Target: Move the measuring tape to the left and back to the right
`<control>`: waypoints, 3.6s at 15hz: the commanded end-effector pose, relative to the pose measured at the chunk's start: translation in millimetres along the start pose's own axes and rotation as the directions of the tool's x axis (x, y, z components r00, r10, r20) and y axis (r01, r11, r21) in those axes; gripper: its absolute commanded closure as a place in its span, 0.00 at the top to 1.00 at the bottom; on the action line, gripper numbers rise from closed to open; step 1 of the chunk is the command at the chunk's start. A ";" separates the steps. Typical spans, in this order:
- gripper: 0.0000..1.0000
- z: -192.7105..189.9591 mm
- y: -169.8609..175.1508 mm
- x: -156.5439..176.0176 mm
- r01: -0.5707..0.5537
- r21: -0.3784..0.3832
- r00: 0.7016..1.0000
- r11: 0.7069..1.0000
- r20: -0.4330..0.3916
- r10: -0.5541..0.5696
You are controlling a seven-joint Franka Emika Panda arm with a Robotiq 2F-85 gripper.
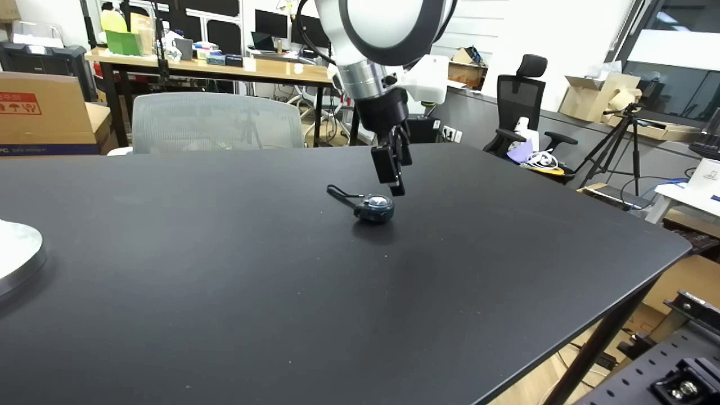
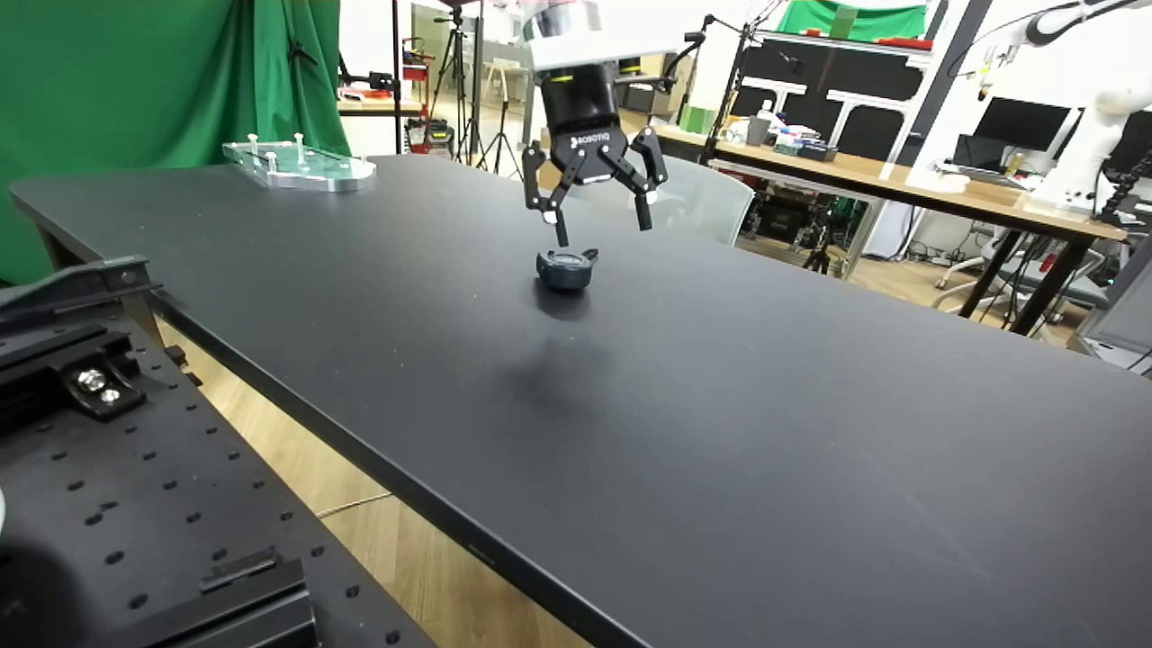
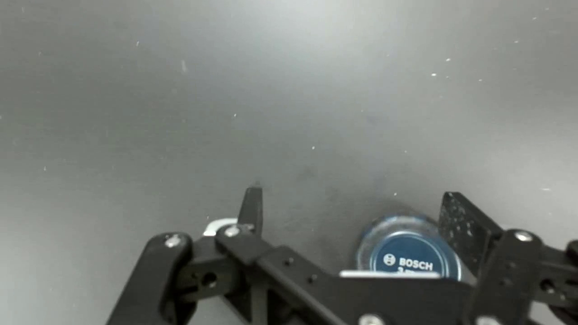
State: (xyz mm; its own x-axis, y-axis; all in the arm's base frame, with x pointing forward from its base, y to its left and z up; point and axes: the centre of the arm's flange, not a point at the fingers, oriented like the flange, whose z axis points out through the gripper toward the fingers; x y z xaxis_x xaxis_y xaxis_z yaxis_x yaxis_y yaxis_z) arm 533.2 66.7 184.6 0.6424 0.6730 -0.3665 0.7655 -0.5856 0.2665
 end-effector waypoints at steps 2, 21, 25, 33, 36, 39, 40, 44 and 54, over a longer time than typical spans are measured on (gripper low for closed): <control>1.00 1.7 4.5 17.2 0.165 0.017 0.986 0.986 -0.027 -0.164; 1.00 2.6 -31.8 15.6 0.029 0.020 0.990 0.999 -0.142 -0.026; 1.00 9.1 -36.9 9.4 -0.039 0.041 0.987 0.998 -0.156 0.045; 0.75 35.0 -31.3 1.4 -0.084 0.080 0.989 0.993 -0.116 0.093; 0.60 43.8 -30.5 7.6 -0.054 0.106 0.991 0.993 -0.117 0.067; 0.38 47.9 -30.9 15.0 -0.025 0.127 0.991 0.992 -0.126 0.041; 0.32 46.3 -31.1 15.8 -0.017 0.125 0.991 0.992 -0.129 0.033; 0.03 38.0 -27.0 14.0 -0.002 0.103 0.990 0.995 -0.140 0.017; 0.74 -0.8 -25.2 19.1 0.084 0.057 0.980 0.995 -0.184 -0.072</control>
State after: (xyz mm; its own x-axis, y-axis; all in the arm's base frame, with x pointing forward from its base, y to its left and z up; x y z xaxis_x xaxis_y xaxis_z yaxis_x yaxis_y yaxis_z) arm 523.5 91.3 154.4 0.5979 0.7715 -0.2175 0.8015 -0.5716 0.1756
